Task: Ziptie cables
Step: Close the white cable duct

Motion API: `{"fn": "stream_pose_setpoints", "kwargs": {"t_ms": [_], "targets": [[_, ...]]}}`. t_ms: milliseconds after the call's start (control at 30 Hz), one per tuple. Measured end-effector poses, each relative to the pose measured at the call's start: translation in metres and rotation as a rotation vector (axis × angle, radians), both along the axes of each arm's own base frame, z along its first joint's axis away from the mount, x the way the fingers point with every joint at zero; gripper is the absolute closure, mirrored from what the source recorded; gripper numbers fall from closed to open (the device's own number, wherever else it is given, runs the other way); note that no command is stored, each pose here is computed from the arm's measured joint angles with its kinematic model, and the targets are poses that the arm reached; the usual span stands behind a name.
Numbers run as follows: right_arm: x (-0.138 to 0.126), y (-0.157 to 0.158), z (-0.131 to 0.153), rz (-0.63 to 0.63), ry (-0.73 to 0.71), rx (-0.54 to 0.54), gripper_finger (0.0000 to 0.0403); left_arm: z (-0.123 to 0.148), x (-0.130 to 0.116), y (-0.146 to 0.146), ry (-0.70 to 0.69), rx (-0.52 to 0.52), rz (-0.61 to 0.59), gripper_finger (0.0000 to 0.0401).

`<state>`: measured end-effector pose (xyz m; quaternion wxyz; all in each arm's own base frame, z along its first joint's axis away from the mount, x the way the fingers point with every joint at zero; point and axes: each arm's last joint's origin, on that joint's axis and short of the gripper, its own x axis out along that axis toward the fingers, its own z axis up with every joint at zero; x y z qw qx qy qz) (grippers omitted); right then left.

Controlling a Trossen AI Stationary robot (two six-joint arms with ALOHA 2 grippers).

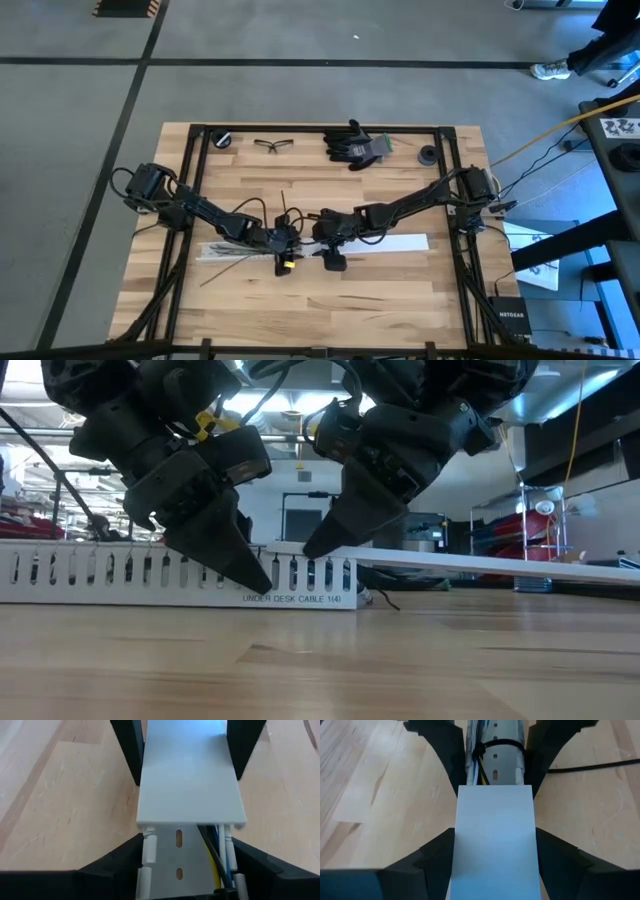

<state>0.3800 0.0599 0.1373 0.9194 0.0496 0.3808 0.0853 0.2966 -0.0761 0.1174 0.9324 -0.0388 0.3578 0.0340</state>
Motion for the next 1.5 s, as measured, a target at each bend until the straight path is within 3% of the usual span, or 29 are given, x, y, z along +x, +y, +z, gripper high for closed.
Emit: {"fn": "stream_pose_setpoints", "kwargs": {"t_ms": [567, 800, 1033, 1233, 1500], "targets": [[0.030, 0.005, -0.007, -0.008, -0.030, 0.027, 0.0178, 0.001, 0.000, 0.000, -0.012, 0.011, -0.011, 0.0180], [0.031, 0.005, -0.007, -0.002, -0.028, 0.026, 0.0177, 0.001, 0.001, 0.000, -0.017, 0.000, -0.002, 0.0163], [0.029, 0.004, -0.008, 0.028, -0.015, 0.001, 0.0122, 0.002, 0.001, 0.001, -0.022, 0.000, -0.001, 0.0113], [0.019, -0.001, 0.015, 0.045, 0.018, -0.037, 0.0076, 0.027, -0.002, 0.001, -0.093, -0.003, -0.019, 0.0102], [0.003, -0.002, 0.047, 0.081, 0.008, -0.109, 0.0066, 0.064, -0.027, 0.002, -0.036, -0.050, 0.023, 0.0102]]}}
